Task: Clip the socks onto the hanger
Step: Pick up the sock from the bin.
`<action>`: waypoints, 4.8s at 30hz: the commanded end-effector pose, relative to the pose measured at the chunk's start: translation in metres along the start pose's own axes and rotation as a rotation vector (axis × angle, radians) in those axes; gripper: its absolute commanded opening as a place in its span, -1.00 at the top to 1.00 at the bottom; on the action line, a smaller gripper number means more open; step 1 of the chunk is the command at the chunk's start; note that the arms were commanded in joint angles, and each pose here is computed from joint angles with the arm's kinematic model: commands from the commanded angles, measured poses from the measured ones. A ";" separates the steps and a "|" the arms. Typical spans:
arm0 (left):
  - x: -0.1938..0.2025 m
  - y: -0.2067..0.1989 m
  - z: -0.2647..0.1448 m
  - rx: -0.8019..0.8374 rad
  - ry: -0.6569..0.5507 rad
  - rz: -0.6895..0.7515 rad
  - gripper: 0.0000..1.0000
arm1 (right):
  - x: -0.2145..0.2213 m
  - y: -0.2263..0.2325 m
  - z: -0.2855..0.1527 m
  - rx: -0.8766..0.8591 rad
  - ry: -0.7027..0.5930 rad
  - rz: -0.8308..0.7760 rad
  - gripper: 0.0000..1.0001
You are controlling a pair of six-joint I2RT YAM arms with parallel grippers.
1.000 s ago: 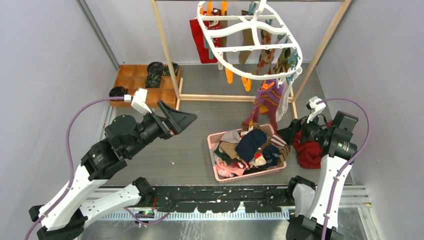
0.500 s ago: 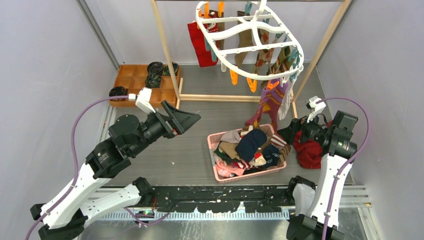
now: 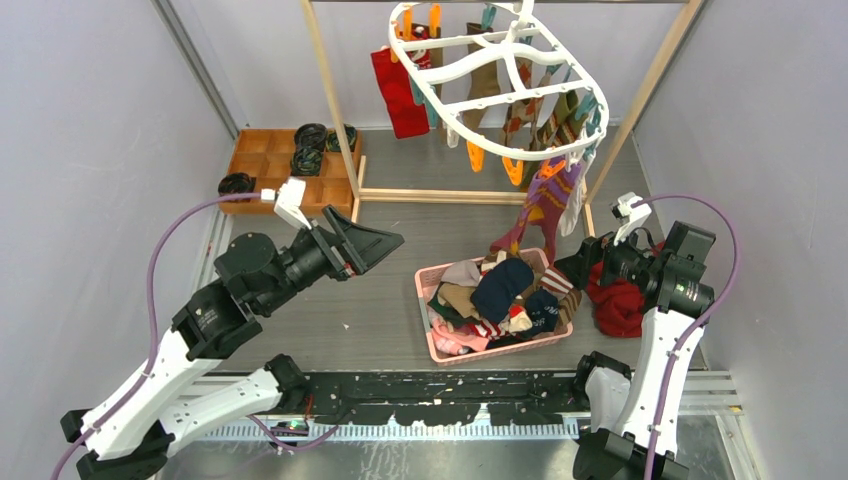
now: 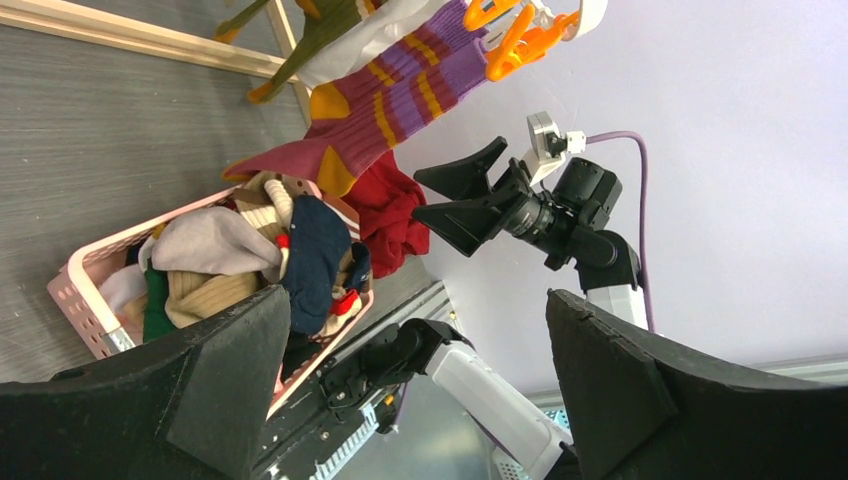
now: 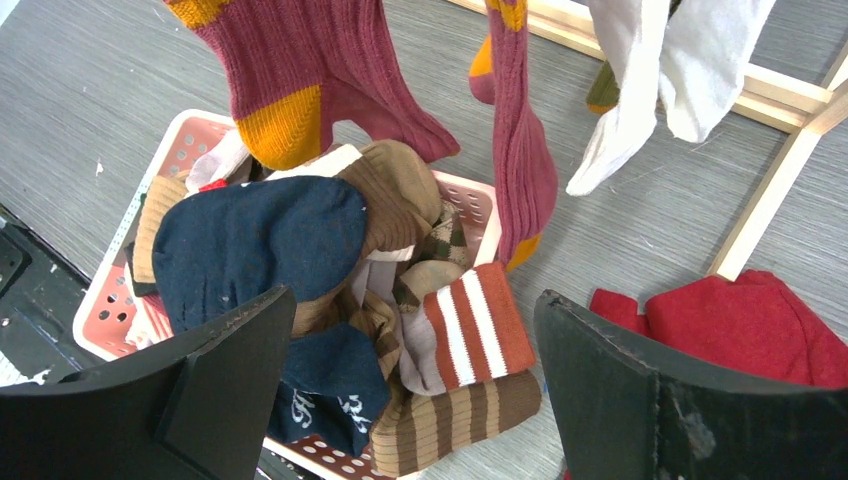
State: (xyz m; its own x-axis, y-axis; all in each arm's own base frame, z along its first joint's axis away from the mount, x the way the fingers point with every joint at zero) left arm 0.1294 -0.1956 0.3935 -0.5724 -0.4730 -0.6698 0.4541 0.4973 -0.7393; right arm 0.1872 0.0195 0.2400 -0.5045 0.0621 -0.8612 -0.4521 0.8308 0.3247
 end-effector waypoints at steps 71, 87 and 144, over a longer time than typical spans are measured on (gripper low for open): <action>0.181 0.049 0.165 0.187 0.386 0.616 0.73 | 0.062 0.059 0.025 -0.334 0.456 -0.390 -0.64; 0.116 0.026 0.136 0.139 0.209 0.641 0.99 | 0.058 0.061 0.022 -0.329 0.424 -0.388 -0.66; 0.152 -0.020 0.184 0.502 0.305 0.206 0.99 | 0.036 0.092 0.054 -0.572 0.135 -0.345 -0.81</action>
State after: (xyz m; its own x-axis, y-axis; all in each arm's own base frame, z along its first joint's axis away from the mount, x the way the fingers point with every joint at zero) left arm 0.1585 -0.4026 0.2575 -0.6079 -0.0524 -0.7923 0.7694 0.2075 -0.6041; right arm 0.1602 0.1209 0.2083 -0.4046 -0.2855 -0.8688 -0.8700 0.4129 0.2695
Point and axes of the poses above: each gripper's point midway between its finger pads, its own z axis out along the fingers, its own y axis along the line the jaws close on, x = y × z, the point moved 4 cm from there along -z, back along the fingers, and after that the axes turned 8 degrees about z, right-handed, at the moved point
